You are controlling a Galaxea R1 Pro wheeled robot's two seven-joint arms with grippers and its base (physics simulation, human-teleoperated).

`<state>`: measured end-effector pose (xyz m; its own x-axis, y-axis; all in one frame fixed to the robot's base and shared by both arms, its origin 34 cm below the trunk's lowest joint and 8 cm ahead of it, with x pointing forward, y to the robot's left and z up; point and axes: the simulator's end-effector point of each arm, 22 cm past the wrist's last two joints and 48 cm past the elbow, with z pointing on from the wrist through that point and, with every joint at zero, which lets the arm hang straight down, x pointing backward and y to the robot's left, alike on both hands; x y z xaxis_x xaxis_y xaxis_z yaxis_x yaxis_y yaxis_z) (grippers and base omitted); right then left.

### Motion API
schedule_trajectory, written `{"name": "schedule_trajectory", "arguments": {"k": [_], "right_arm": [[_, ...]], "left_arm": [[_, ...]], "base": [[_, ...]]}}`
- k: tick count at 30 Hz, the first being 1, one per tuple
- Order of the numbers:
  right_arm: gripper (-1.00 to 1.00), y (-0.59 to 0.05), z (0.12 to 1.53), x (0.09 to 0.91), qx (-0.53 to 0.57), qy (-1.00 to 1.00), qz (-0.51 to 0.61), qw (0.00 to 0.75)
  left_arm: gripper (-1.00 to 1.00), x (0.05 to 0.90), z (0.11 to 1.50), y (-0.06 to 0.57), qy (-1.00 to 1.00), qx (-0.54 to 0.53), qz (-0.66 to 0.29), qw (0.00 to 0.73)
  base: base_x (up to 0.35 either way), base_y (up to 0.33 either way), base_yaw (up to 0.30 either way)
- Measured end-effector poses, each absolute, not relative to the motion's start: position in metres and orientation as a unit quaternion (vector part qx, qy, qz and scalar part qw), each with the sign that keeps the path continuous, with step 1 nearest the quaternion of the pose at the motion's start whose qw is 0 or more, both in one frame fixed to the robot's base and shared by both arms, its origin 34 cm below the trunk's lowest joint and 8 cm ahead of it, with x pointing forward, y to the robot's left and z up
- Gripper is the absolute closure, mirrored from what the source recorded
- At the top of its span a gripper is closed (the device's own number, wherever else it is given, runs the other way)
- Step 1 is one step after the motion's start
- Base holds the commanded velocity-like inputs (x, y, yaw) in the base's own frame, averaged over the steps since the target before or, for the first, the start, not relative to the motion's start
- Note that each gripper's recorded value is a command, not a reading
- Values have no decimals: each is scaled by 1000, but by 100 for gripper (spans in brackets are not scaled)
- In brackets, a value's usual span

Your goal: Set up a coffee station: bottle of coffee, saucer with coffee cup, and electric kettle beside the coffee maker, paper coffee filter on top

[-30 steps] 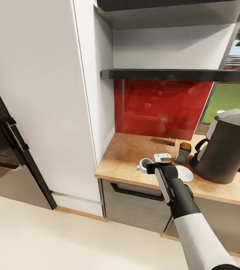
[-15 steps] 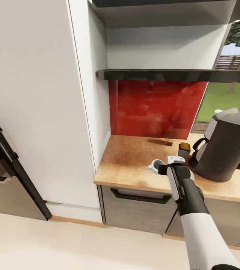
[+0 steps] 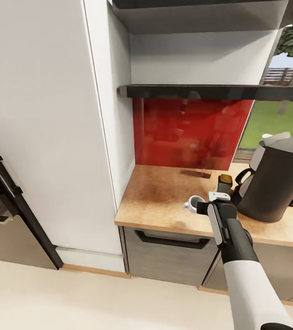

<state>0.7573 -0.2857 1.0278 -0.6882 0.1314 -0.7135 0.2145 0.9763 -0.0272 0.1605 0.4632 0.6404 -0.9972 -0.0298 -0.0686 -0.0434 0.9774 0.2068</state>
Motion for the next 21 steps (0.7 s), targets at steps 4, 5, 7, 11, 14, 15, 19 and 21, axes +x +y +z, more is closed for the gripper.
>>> {"name": "schedule_trajectory", "arguments": {"k": [4,5,7,11,14,15,19,21], "right_arm": [[100,-285,1026,757,94,918,-53,382],[100,-285,1025,757,94,918,-53,381],[100,-284,1021,756,93,920,-53,377],[100,-282,1013,754,92,924,-52,368],[100,-279,1003,751,90,929,-50,356],[100,-278,1000,750,89,930,-49,352],[100,-276,994,748,88,933,-48,345],[100,-276,992,747,87,934,-48,344]], "left_arm": [[-100,160,639,459,994,-19,102,31],[-100,160,639,459,994,-18,102,31],[-100,159,639,459,994,-18,102,30],[-100,159,639,459,994,-17,102,30],[-100,160,639,459,994,-16,102,30],[-100,159,639,459,994,-16,102,30],[-100,160,639,459,994,-17,101,31],[-100,159,639,458,994,-16,101,30]], "base": [[0,0,0],[0,0,0],[0,0,0],[0,0,0],[0,0,0],[0,0,0],[0,0,-125],[0,0,-229]]}}
